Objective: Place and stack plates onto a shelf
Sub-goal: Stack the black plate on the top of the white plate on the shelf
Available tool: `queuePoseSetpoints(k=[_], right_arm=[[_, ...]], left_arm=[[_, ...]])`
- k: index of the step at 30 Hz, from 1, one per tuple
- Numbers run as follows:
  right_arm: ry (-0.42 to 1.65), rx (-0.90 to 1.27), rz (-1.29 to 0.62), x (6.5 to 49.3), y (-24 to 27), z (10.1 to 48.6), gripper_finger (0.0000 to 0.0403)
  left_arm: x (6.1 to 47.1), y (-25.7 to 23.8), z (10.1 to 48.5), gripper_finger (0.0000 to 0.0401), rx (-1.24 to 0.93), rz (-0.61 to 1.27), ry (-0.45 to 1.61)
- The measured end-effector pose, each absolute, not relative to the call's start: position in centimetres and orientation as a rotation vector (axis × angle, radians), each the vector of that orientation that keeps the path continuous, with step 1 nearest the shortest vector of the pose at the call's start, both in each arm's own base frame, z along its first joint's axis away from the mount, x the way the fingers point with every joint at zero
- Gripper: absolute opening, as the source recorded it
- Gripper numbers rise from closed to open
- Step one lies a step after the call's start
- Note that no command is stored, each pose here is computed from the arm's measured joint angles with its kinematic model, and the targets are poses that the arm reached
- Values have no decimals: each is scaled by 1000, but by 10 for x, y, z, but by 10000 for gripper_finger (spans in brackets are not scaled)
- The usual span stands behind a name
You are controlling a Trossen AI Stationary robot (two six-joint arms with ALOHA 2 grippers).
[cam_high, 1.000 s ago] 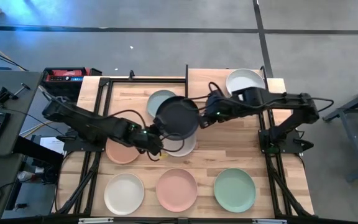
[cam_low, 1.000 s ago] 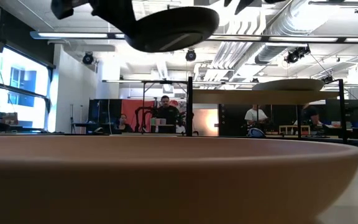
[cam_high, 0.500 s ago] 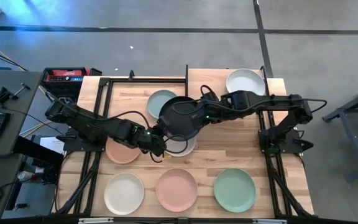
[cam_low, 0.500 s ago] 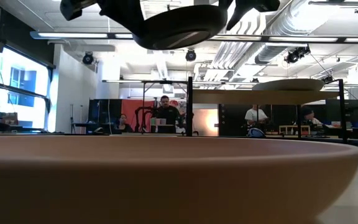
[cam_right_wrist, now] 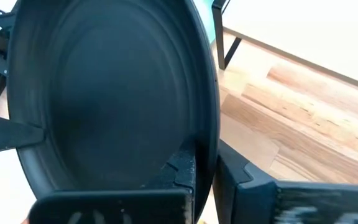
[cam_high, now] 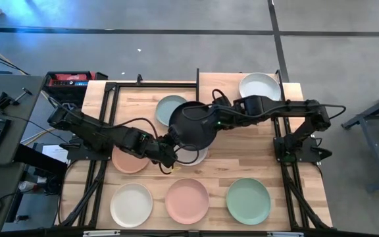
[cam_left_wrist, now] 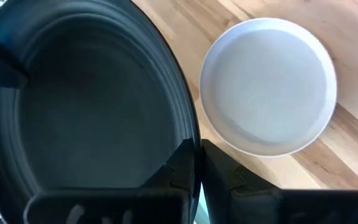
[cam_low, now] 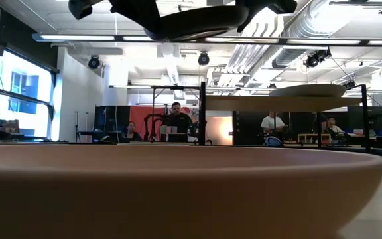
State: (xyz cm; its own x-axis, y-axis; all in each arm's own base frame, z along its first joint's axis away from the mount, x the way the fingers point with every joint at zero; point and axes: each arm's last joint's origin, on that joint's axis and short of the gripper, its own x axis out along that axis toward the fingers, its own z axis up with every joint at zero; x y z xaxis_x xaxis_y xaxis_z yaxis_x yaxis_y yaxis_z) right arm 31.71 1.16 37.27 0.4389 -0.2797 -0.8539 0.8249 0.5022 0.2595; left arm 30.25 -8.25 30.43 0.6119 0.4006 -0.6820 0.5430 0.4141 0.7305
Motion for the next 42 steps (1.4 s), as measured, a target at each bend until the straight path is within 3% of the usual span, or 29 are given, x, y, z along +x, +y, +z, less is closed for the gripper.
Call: queuePoseSetpoints(k=[21, 32, 42], right_arm=[[913, 758, -801, 312, 6, 369, 1], [951, 716, -816, 293, -19, 380, 1], [882, 618, -790, 247, -68, 413, 1]], left_arm=[[295, -91, 302, 112, 1045, -12, 989], [292, -94, 301, 117, 873, 67, 988], [297, -74, 301, 117, 626, 234, 983]])
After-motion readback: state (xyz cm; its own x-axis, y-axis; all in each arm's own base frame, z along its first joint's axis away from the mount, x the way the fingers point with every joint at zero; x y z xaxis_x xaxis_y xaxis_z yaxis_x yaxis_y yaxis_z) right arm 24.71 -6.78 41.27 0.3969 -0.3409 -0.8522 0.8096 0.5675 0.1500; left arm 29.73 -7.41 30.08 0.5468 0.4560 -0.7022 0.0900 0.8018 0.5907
